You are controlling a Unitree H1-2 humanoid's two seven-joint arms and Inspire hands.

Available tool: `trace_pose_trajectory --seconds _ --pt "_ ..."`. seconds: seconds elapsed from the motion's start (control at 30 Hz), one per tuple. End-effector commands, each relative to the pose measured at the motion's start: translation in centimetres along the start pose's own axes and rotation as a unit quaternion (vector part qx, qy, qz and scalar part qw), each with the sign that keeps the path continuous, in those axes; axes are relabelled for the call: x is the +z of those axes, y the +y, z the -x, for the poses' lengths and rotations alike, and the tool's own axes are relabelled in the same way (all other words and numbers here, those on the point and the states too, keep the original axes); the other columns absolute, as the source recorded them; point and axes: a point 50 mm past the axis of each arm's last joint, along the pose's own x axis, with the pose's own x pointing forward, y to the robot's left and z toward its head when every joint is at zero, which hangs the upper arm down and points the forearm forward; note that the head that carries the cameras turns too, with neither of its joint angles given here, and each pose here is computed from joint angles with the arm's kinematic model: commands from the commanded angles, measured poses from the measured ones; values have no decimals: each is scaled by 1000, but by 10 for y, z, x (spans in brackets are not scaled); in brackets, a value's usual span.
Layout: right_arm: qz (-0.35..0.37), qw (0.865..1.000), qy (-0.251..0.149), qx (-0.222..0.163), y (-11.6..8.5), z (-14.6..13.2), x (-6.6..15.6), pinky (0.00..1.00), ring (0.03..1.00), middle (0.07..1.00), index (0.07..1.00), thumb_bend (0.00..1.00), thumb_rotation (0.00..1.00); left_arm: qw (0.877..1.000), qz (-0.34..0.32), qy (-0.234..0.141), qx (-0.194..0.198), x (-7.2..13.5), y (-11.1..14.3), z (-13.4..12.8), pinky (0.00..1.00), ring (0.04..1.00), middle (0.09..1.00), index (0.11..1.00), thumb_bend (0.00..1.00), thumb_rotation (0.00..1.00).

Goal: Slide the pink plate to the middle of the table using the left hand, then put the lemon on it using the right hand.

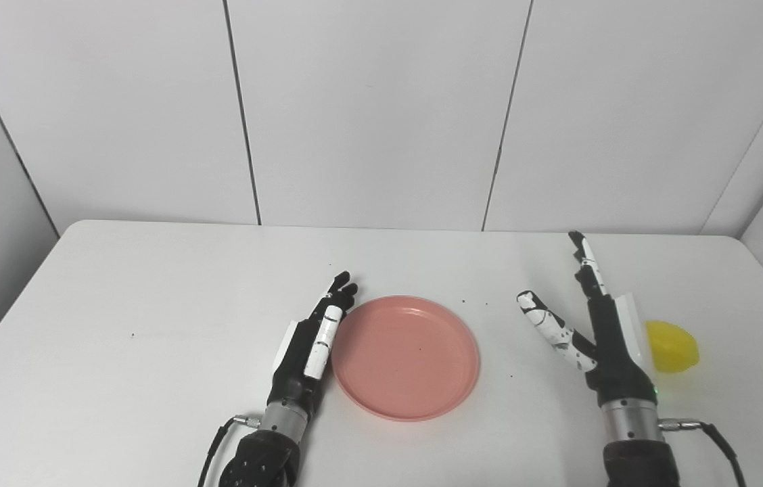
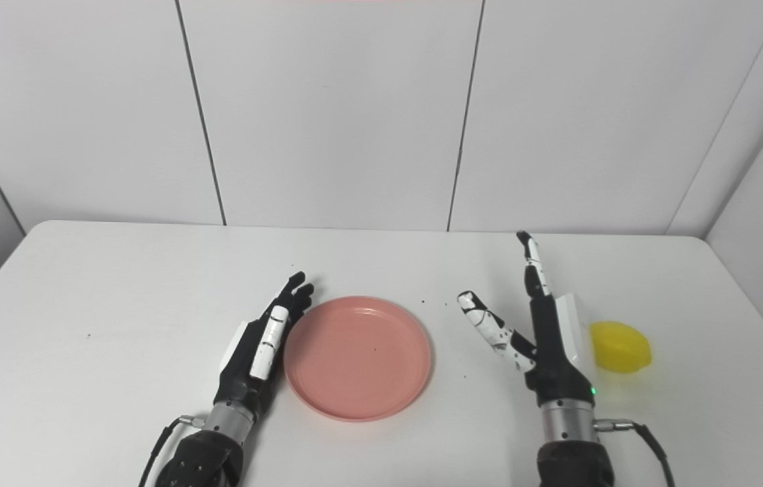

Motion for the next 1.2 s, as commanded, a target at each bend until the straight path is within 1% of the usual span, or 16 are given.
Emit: trace_pose_trajectory --seconds 0.0,0.13,0.2,0.3,0.37,0.5,0.53,0.63,0.83,0.9,1.03,1.07,1.1,1.17 --pt "-1 999 -47 -22 -11 -10 16 862 919 937 926 678 721 1000 -2 -14 -2 5 -4 0 944 934 918 923 602 1000" --pt "25 999 -34 -31 -31 -15 10 874 921 930 919 707 717 1000 0 -15 6 7 -1 1 920 925 913 921 595 1000" --pt "42 998 -26 -34 -41 -16 7 862 915 928 920 723 717 1000 1 -21 8 7 0 2 917 924 912 919 588 1000" --pt "63 997 -12 -37 -50 -16 2 833 900 924 918 751 708 1000 -7 -26 10 7 2 2 914 919 909 915 583 1000" --pt "80 996 -3 -35 -57 -16 1 832 900 922 911 761 682 999 -10 -28 13 7 3 2 917 916 906 910 585 1000" --pt "114 993 8 -29 -69 -19 -2 782 862 883 879 782 631 999 -8 -30 20 7 7 2 933 921 909 910 577 1000" --pt "118 993 9 -28 -73 -19 -5 778 858 880 876 785 627 999 -8 -31 22 6 8 2 934 922 910 910 577 1000" --pt "125 992 17 -17 -84 -21 -12 783 852 867 854 786 568 999 -7 -33 27 5 13 3 935 919 904 898 606 1000" --pt "181 982 50 -6 -100 -21 -19 764 848 869 858 809 593 999 -2 -39 25 6 19 3 948 921 903 894 632 1000" --pt "184 981 62 -7 -106 -20 -22 760 843 870 859 827 585 999 -3 -42 25 5 19 3 931 915 900 892 631 1000" --pt "180 980 80 -7 -115 -18 -28 760 843 868 855 841 517 999 -5 -39 24 4 19 2 925 915 900 891 639 1000" --pt "181 980 84 -6 -117 -18 -29 751 844 875 859 880 470 999 -5 -39 23 4 19 2 927 917 901 892 640 1000" --pt "182 979 91 -5 -118 -18 -30 707 819 879 861 915 423 999 -5 -40 23 5 21 2 926 914 900 891 644 1000" --pt "183 978 103 -2 -120 -19 -31 588 732 891 865 953 385 999 -3 -45 28 6 25 2 921 910 898 889 637 1000"
